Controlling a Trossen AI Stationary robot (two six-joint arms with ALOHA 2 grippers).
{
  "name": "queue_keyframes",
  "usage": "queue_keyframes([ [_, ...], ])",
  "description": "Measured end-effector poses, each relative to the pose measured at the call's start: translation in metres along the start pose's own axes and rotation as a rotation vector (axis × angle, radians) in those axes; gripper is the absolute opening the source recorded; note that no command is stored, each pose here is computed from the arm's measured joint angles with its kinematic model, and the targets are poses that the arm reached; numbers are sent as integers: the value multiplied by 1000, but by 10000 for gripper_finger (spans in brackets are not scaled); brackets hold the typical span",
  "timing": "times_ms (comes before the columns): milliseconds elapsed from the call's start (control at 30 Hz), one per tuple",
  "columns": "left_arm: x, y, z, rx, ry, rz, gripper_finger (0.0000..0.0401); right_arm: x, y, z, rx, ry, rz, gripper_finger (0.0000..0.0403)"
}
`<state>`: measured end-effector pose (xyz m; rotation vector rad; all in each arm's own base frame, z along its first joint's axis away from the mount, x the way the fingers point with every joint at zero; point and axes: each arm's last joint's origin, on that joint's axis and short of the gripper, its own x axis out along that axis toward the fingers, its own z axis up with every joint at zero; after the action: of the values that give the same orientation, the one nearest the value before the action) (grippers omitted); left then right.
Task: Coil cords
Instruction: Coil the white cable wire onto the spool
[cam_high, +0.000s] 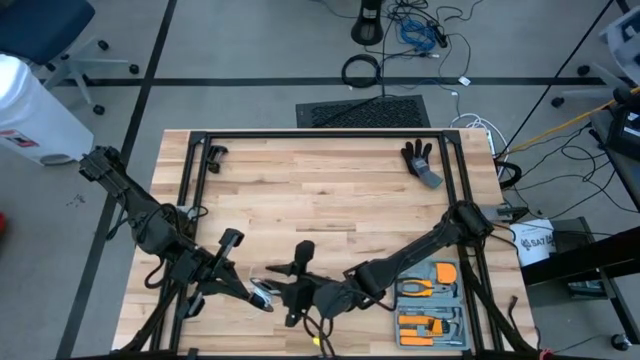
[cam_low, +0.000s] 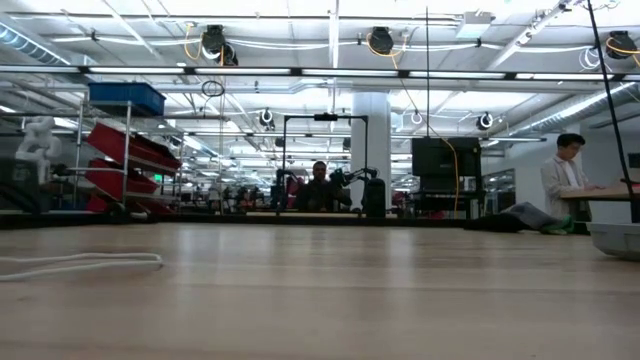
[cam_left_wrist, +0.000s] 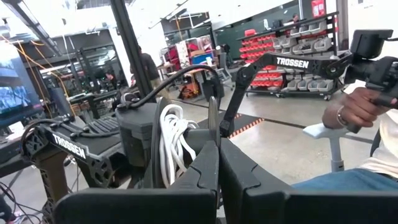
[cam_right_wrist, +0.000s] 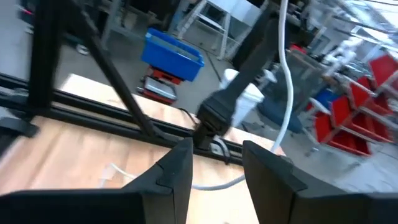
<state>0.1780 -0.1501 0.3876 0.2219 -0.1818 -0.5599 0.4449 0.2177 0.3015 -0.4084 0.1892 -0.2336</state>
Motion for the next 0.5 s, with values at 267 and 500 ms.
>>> queue_keyframes([
  [267, 0, 0, 0, 0, 0, 0, 2, -12, 7, 7, -42, -5, -79, 125],
  [500, 0, 0, 0, 1, 2, -1, 2, -12, 7, 8, -25, -13, -84, 125],
])
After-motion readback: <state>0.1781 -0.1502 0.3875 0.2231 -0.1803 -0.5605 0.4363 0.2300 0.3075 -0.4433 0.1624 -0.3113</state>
